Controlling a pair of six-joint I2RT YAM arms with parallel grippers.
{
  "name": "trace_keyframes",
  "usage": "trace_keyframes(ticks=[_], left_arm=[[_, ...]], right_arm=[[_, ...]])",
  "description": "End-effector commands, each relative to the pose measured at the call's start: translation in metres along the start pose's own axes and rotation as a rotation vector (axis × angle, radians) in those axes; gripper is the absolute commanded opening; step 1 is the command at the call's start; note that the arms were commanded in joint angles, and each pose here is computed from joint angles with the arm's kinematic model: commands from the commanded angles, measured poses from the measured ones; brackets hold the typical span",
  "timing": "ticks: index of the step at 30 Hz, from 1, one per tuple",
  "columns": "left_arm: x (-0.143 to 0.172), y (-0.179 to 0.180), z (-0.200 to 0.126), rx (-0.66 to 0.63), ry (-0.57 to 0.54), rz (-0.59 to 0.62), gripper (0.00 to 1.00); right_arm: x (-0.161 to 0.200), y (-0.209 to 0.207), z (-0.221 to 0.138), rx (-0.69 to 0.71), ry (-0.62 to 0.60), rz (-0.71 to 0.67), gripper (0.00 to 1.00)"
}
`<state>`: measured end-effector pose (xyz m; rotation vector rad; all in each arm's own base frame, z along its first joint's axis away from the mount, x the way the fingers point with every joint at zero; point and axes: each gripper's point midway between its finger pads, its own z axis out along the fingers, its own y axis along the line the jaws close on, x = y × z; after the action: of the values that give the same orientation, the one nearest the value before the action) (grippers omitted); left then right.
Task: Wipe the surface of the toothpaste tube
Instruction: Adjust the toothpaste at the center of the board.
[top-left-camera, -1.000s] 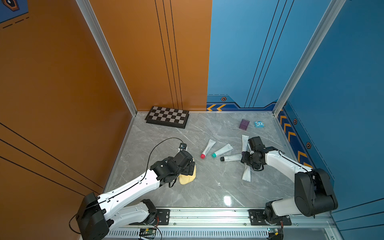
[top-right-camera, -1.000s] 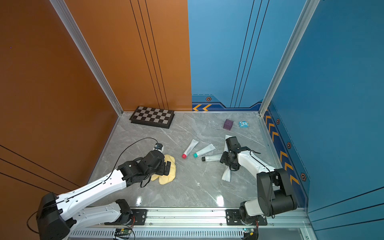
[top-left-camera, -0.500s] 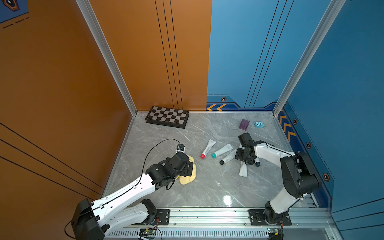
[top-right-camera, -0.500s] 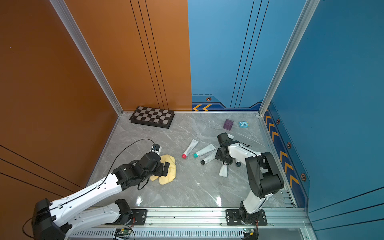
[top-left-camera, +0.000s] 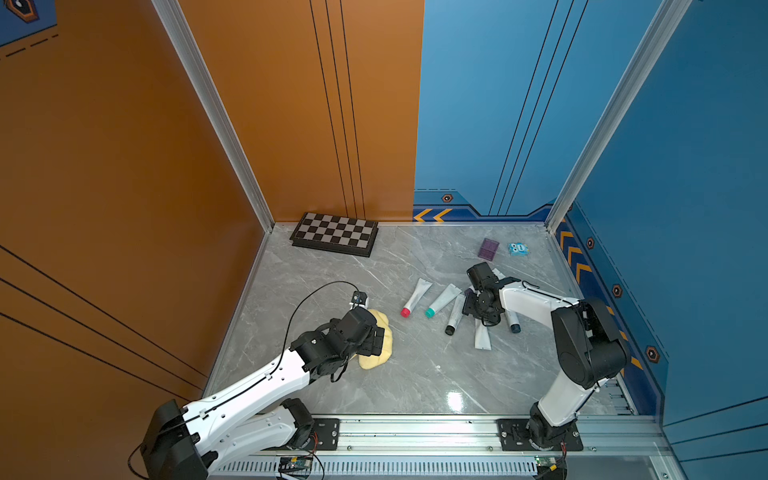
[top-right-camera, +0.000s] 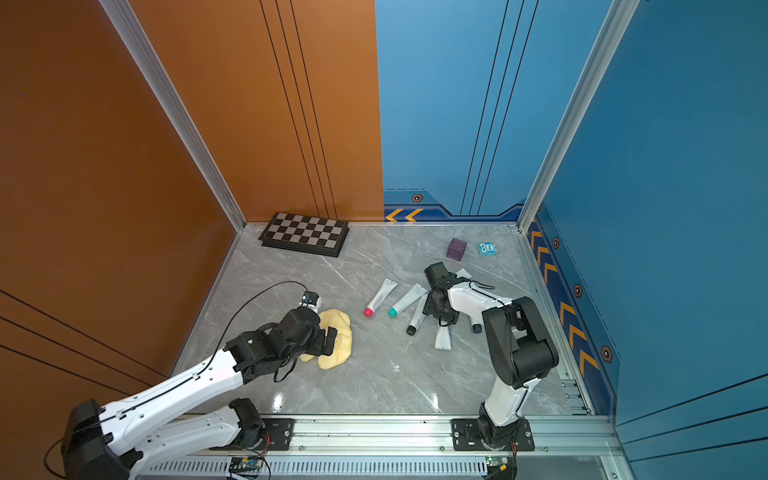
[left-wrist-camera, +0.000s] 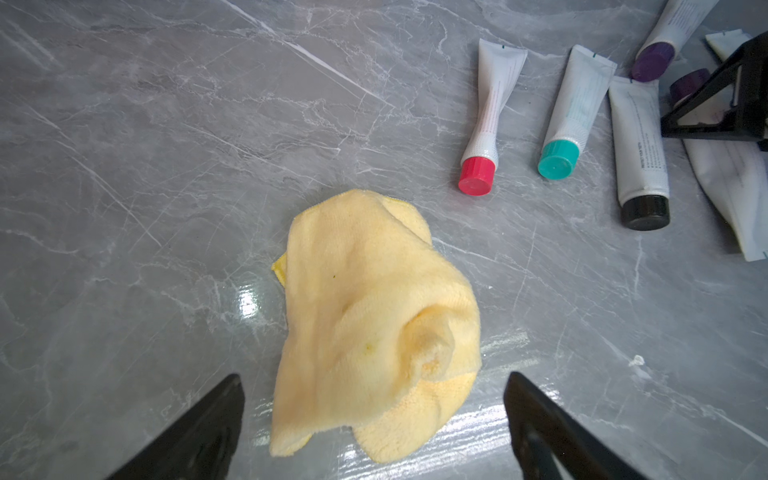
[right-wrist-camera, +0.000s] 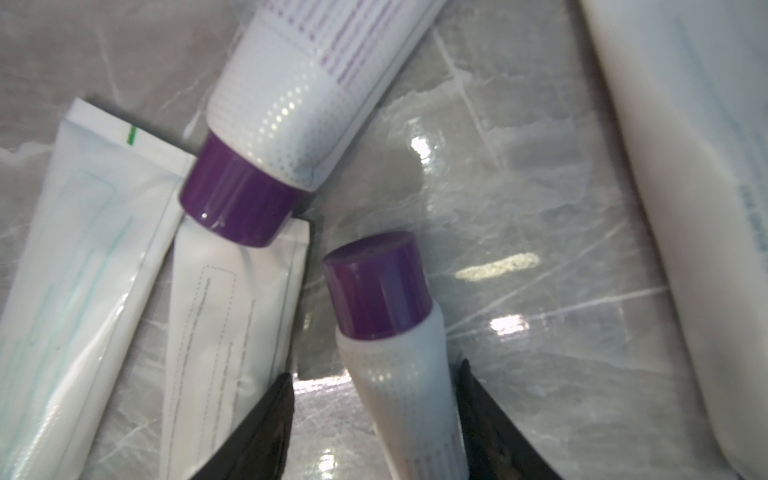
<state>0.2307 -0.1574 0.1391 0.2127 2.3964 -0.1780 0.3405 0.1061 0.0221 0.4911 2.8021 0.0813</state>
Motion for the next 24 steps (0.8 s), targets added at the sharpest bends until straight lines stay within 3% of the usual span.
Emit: trace_keyframes(ticks=[1, 8, 9, 10, 11, 18, 24], left_arm=[[-0.002, -0.004, 0.0, 0.01, -0.001, 0.028, 0.99], [-0.016, -0.018, -0.001, 0.018, -0.012, 0.081, 0.99], [-0.019, -0.019, -0.003, 0.018, -0.022, 0.085, 0.99], [-0.022, -0.02, -0.006, 0.024, -0.031, 0.088, 0.99], [-0.027, -0.021, -0.009, 0.029, -0.044, 0.095, 0.99], [-0.059, -0.008, -0.028, 0.017, -0.129, 0.082, 0.99], [-0.096, 0.046, -0.042, -0.112, -0.221, -0.047, 0.99]], right_arm=[[0.006, 0.003, 0.002, -0.004, 0.014, 0.013, 0.64], [0.0, -0.006, -0.019, -0.038, -0.044, 0.037, 0.71], [-0.002, -0.007, -0.026, -0.049, -0.059, 0.034, 0.76], [-0.005, -0.007, -0.037, -0.062, -0.08, 0.026, 0.98], [-0.009, -0.006, -0.048, -0.079, -0.104, 0.016, 1.0], [-0.045, -0.017, -0.141, -0.101, -0.35, -0.022, 1.0], [-0.075, -0.047, -0.204, -0.025, -0.767, -0.006, 1.0]])
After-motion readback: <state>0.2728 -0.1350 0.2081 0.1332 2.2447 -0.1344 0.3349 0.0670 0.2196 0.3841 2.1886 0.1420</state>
